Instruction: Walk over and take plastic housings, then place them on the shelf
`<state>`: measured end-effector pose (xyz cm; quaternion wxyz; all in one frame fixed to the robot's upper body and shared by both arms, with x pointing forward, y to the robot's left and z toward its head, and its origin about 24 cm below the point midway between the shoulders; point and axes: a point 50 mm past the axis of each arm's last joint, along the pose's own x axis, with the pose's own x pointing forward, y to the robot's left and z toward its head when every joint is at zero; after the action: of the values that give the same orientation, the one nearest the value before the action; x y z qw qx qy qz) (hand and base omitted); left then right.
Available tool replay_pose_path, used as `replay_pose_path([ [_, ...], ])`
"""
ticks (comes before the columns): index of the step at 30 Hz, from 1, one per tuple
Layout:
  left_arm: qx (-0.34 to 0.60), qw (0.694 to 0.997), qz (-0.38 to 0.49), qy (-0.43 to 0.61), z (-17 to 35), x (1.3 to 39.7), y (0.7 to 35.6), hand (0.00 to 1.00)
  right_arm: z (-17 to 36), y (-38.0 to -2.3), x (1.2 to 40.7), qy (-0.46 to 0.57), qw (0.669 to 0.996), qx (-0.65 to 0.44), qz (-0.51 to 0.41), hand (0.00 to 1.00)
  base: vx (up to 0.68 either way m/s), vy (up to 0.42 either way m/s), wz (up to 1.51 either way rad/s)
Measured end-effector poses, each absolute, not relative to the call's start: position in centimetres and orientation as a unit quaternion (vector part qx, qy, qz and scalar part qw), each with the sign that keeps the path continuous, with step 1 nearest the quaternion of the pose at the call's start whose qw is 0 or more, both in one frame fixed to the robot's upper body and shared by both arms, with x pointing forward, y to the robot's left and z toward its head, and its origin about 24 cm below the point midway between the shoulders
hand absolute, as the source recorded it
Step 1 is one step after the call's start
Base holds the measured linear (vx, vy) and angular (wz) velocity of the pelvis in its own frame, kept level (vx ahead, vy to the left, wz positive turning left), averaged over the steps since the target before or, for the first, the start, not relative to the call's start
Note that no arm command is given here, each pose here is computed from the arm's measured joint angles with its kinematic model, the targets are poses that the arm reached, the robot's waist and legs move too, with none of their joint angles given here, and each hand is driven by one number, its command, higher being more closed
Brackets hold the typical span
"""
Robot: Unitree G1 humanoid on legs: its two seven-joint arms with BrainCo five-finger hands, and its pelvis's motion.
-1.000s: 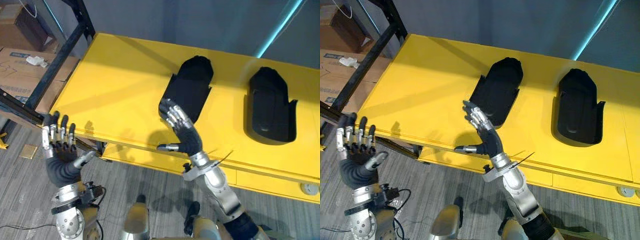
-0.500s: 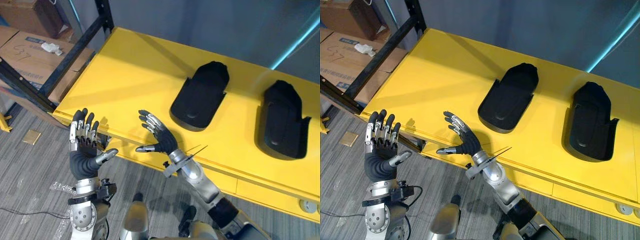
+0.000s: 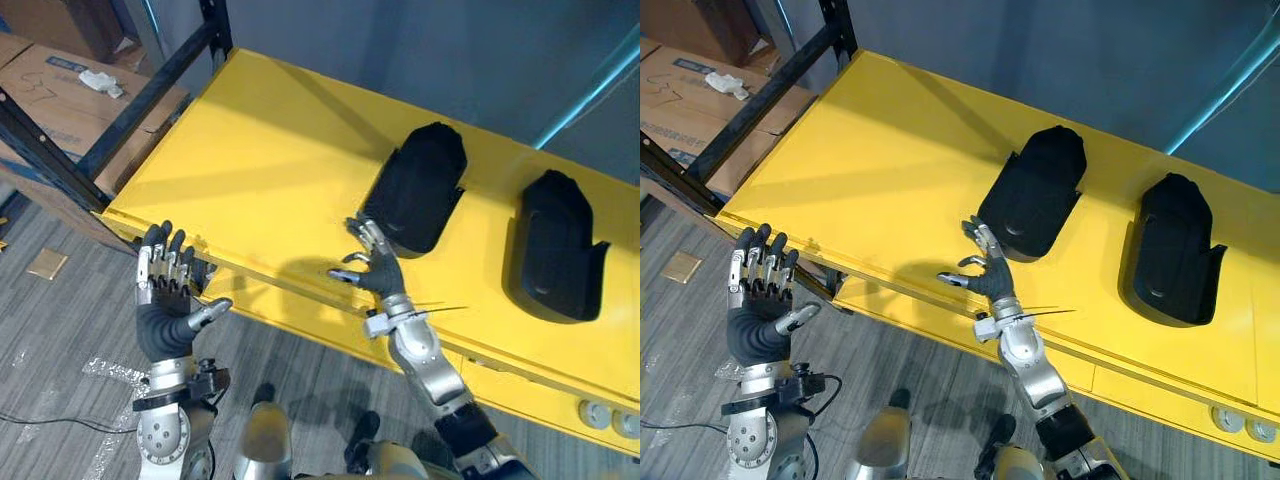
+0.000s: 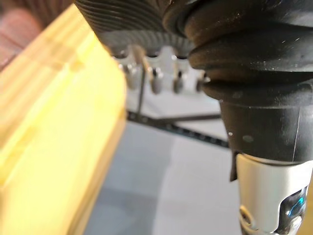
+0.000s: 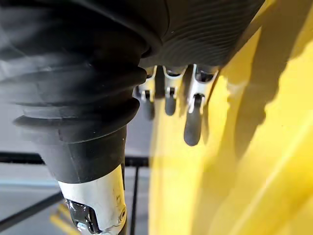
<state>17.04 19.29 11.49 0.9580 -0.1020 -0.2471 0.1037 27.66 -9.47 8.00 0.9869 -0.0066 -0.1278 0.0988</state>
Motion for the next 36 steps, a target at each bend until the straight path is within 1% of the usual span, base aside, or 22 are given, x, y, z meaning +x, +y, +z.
replay_pose_path([
  [4, -0.098, 0.959, 0.109, -0.243, 11.4, 17.0, 19.6, 0.0, 8.2, -10.8, 27.9, -0.13, 0.988, -0.017, 0.087, 0.0, -0.01, 0.003, 0.0],
  [8, -0.096, 0.959, 0.111, -0.242, 11.4, 17.0, 19.7, 0.0, 8.3, -11.2, 28.0, -0.131, 0.987, -0.021, 0.095, 0.0, 0.0, 0.0, 0.0],
  [11, -0.094, 0.958, 0.118, -0.244, 11.5, 16.9, 20.1, 0.0, 8.4, -11.2, 28.1, -0.132, 0.984, -0.018, 0.118, 0.0, 0.0, 0.0, 0.0],
  [14, -0.1, 0.958, 0.117, -0.244, 11.5, 16.9, 20.1, 0.0, 8.5, -10.9, 27.9, -0.138, 0.977, 0.004, 0.163, 0.0, 0.0, 0.0, 0.0],
  [16, -0.099, 0.958, 0.114, -0.245, 11.5, 16.9, 20.1, 0.0, 8.6, -10.4, 27.7, -0.144, 0.969, 0.02, 0.2, 0.0, 0.0, 0.0, 0.0],
  [18, -0.093, 0.959, 0.107, -0.247, 11.6, 16.9, 20.2, 0.0, 9.2, -9.0, 26.8, -0.162, 0.95, 0.04, 0.263, 0.0, 0.0, 0.0, 0.0],
  [19, -0.093, 0.958, 0.107, -0.248, 11.6, 16.9, 20.2, 0.0, 9.4, -8.8, 26.7, -0.167, 0.947, 0.043, 0.27, 0.0, 0.0, 0.0, 0.0],
  [21, -0.092, 0.958, 0.105, -0.249, 11.7, 16.9, 20.2, 0.0, 11.3, -7.7, 25.2, -0.216, 0.924, 0.073, 0.307, 0.0, 0.01, 0.0, -0.06],
  [23, -0.092, 0.958, 0.104, -0.251, 11.8, 16.8, 20.1, 0.0, 12.8, -7.5, 24.2, -0.254, 0.909, 0.095, 0.317, 0.0, 0.02, 0.012, -0.25],
  [25, -0.092, 0.958, 0.102, -0.251, 11.8, 16.8, 20.0, 0.0, 13.7, -7.8, 23.4, -0.278, 0.904, 0.107, 0.306, 0.0, 0.02, 0.023, -0.36],
  [27, -0.095, 0.958, 0.099, -0.251, 11.8, 16.9, 19.8, 0.0, 14.0, -9.2, 22.7, -0.29, 0.911, 0.118, 0.267, 0.0, 0.01, 0.026, -0.35],
  [29, -0.099, 0.958, 0.098, -0.251, 11.8, 16.9, 19.6, 0.0, 13.8, -11.2, 22.0, -0.296, 0.924, 0.126, 0.208, 0.0, 0.03, 0.027, -0.34],
  [31, -0.107, 0.956, 0.102, -0.254, 11.8, 17.0, 19.5, 0.0, 13.6, -14.2, 21.3, -0.304, 0.937, 0.123, 0.12, 0.0, 0.05, 0.018, -0.42],
  [34, -0.125, 0.954, 0.103, -0.254, 11.7, 17.1, 19.0, 0.0, 13.3, -17.6, 19.8, -0.305, 0.947, 0.097, 0.033, 0.0, 0.02, 0.017, -0.42],
  [36, -0.133, 0.954, 0.099, -0.25, 11.6, 17.1, 18.6, 0.0, 12.8, -19.2, 19.0, -0.293, 0.952, 0.085, -0.01, 0.0, 0.0, 0.006, -0.37],
])
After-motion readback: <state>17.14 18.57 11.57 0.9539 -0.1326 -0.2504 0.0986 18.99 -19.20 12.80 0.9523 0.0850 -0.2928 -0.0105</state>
